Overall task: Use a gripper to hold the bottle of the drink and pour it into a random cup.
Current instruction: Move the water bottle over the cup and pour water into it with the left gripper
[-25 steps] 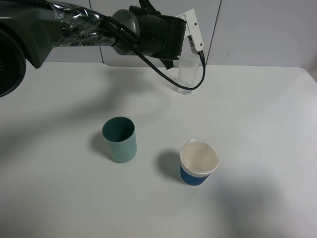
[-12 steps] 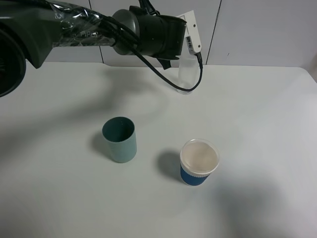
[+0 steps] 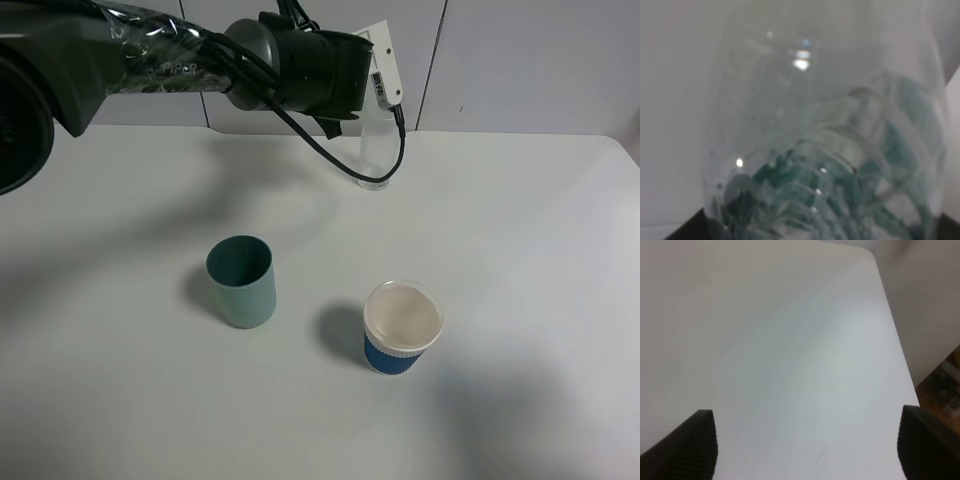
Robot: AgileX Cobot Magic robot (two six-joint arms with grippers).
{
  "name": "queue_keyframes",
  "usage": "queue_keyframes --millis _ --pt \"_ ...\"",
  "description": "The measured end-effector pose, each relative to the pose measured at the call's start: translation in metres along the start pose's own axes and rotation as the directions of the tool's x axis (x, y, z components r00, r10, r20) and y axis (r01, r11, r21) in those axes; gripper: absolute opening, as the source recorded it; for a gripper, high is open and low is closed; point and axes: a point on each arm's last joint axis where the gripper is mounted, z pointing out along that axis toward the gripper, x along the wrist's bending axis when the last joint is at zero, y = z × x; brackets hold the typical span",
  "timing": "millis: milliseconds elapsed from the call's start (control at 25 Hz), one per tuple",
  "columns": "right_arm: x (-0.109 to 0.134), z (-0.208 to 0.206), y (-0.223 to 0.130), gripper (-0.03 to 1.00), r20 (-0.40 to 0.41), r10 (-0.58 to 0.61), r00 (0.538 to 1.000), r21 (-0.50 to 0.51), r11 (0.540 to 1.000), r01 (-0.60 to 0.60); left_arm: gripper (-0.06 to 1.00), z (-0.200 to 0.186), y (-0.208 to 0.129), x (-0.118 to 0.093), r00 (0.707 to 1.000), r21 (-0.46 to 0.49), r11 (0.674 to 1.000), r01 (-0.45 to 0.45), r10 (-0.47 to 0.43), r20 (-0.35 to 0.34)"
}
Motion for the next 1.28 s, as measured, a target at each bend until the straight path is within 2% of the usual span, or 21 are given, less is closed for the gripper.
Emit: queue_keyframes --millis 120,400,600,800,1280 --pt "0.000 0.000 0.000 0.74 0.000 0.000 1.000 0.000 1.000 0.000 0.50 0.001 0.000 -0.003 1.000 0.004 1.000 -0.003 0.003 0.004" --pt "0.000 0.000 0.000 0.74 0.001 0.000 1.000 0.000 1.000 0.000 0.50 0.002 0.012 0.011 0.997 0.011 0.998 0.064 -0.063 -0.045" --pt "0.000 0.000 0.000 0.74 0.002 -0.001 1.000 0.000 1.000 0.001 0.50 0.003 0.013 0.011 0.997 0.015 0.998 0.062 -0.061 -0.050" --pt "0.000 0.000 0.000 0.74 0.002 -0.001 1.000 0.000 1.000 0.001 0.50 0.003 0.012 0.011 0.999 0.022 1.000 -0.004 0.005 -0.050" --pt "0.000 0.000 0.000 0.74 0.002 -0.001 1.000 0.000 1.000 0.001 0.50 0.003 0.012 0.014 0.994 0.026 0.997 -0.072 0.074 -0.083"
